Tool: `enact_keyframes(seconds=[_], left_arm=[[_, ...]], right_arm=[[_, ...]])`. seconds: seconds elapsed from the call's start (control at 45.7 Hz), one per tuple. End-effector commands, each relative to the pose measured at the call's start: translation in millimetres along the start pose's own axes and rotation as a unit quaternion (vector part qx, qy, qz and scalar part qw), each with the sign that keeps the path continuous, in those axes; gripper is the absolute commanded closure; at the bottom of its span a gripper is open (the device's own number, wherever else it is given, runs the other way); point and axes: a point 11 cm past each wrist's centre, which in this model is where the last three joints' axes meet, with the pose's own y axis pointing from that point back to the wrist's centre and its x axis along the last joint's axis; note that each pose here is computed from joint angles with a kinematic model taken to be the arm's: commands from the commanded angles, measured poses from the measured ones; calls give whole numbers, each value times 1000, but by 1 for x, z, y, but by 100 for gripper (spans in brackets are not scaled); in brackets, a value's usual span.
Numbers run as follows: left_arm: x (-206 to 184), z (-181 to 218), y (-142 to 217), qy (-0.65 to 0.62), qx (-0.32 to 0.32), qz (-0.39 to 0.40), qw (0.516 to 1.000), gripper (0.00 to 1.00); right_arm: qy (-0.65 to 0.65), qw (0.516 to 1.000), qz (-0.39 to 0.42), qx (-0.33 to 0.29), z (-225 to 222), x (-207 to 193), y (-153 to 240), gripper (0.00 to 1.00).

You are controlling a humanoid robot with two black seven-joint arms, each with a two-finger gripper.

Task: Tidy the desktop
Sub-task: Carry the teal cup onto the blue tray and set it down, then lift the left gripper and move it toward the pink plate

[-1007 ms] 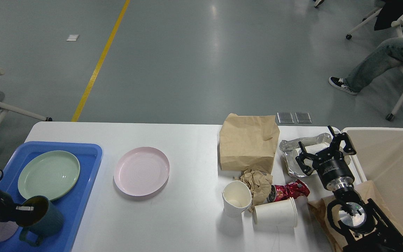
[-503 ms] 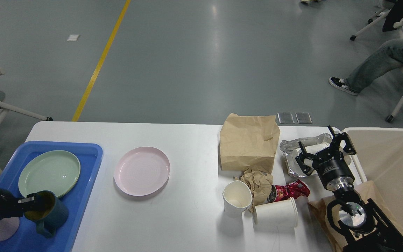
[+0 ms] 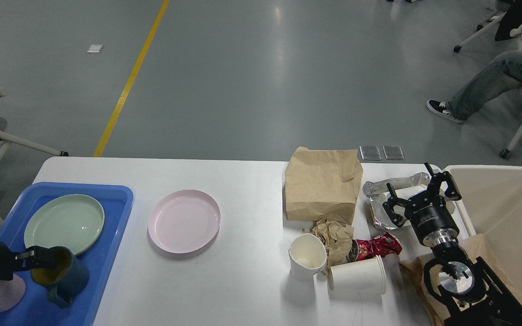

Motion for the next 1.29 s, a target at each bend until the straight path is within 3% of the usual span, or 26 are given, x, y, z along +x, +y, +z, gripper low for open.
enact_keyframes(seconds=[0.0, 0.219, 0.547, 0.81, 0.941, 1.072, 1.269], left_arm=[[12, 9, 20, -11, 1, -11, 1000, 8], [31, 39, 76, 4, -10, -32, 999, 8], [71, 175, 186, -28, -50, -68, 996, 7], [38, 267, 240, -87, -73, -51, 992, 7], [20, 277, 252, -84, -84, -52, 992, 7], [-1, 267, 240, -66, -86, -59, 992, 7], [6, 254, 239, -43, -93, -45, 994, 7]], right_arm=[[0, 1000, 0, 0, 0, 0, 0, 0], [0, 1000, -1, 0, 0, 0, 0, 0], [-1, 1000, 0, 0, 0, 0, 0, 0], [0, 1000, 0, 0, 0, 0, 0, 0], [0, 1000, 0, 0, 0, 0, 0, 0], [0, 1000, 0, 0, 0, 0, 0, 0], [0, 1000, 0, 0, 0, 0, 0, 0]])
